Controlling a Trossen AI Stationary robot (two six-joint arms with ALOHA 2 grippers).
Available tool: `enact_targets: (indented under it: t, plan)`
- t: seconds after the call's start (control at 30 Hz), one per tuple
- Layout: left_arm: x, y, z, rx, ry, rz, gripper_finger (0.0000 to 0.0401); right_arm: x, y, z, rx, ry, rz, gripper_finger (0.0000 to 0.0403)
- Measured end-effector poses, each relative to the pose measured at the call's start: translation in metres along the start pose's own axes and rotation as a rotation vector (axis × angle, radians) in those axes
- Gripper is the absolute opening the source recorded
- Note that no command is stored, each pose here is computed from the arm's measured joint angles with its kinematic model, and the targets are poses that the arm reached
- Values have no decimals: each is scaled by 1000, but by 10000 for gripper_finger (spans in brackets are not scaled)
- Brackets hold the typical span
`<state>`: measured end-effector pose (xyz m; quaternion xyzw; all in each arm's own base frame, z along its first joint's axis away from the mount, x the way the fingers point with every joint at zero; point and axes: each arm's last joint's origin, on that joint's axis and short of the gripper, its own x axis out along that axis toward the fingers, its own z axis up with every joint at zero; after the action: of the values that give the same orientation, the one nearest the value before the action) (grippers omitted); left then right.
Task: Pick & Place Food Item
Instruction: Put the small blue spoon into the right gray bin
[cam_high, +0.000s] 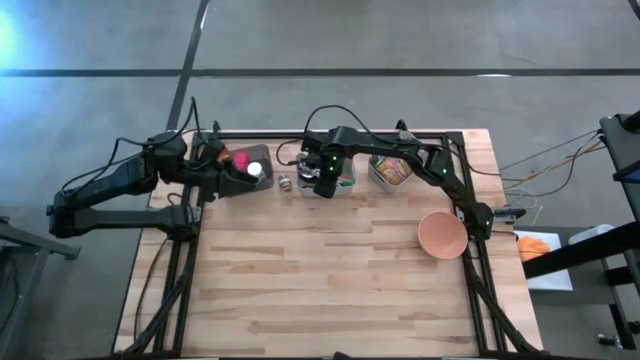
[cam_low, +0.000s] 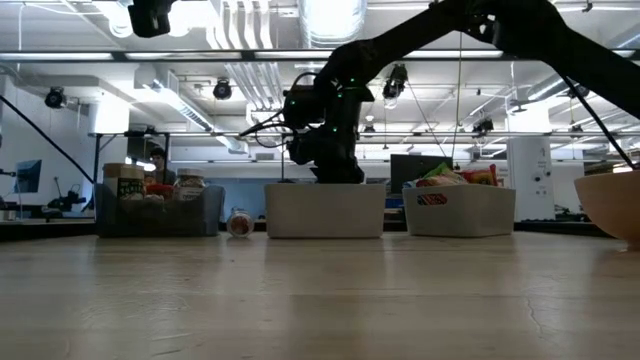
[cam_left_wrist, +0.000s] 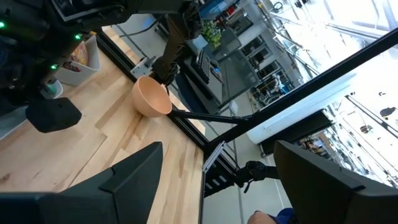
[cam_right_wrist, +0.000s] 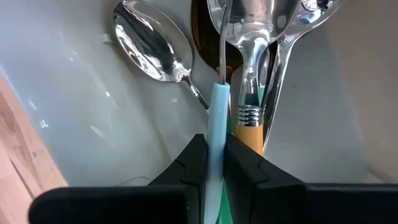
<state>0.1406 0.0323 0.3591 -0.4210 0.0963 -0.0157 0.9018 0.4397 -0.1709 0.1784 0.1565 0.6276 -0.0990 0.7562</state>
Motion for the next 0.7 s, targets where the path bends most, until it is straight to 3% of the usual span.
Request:
enact_targets:
  t: [0.7]
  plan:
    - [0,0,0,-7,-1,-1,312,2,0,-2,8,15,23,52]
